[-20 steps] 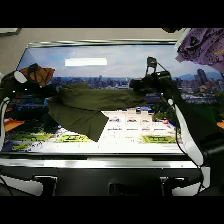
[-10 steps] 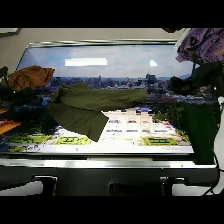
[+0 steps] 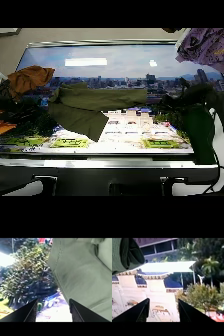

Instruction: Fold the clothes and pants, and hang the long-sleeved shirts on hangers.

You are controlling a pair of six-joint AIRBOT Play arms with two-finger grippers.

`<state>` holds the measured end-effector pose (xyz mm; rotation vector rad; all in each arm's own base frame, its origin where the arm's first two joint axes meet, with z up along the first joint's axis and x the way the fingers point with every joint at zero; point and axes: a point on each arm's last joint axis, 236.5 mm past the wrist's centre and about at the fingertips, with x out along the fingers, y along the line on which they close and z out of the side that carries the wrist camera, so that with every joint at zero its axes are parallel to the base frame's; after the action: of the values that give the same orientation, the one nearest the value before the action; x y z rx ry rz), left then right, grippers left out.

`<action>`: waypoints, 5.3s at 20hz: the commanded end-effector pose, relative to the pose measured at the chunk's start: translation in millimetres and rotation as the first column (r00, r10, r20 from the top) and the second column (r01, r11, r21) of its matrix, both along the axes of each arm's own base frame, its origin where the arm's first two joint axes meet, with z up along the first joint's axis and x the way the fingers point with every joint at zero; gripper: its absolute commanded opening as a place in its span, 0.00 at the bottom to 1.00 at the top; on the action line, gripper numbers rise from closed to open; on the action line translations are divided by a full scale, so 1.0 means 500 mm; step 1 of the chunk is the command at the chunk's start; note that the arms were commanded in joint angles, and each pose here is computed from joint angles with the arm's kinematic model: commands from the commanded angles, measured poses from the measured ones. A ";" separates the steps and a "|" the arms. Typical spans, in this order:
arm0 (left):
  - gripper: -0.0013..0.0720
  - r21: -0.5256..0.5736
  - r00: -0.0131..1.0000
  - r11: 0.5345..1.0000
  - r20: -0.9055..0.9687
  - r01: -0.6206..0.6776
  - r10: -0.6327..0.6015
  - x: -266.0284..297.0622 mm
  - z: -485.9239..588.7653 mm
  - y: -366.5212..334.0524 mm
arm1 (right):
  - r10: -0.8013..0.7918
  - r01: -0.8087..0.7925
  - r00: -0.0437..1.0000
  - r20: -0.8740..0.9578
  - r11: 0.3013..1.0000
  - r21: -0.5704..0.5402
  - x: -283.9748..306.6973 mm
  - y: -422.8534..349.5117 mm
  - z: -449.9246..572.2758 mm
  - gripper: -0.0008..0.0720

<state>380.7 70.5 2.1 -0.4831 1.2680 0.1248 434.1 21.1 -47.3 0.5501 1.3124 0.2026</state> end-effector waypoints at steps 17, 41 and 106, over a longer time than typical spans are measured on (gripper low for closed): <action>0.64 -0.009 1.000 1.000 -0.002 -0.012 0.012 -0.001 -0.004 -0.002 | -0.035 0.032 0.992 0.124 0.999 0.023 0.095 0.159 -0.066 0.59; 0.64 -0.351 0.975 0.934 -0.220 -0.075 -0.004 -0.189 -0.183 -0.316 | 0.013 -0.009 0.993 0.118 0.999 -0.033 0.083 0.183 0.025 0.05; 0.74 0.016 0.996 1.000 0.083 0.013 -0.014 0.175 0.096 0.038 | 0.072 -0.073 0.997 -0.007 0.994 -0.084 0.065 -0.070 0.127 0.60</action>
<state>500.6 71.3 26.7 -0.3991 1.1872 0.0900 501.9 18.8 -0.3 0.4199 1.3118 0.1682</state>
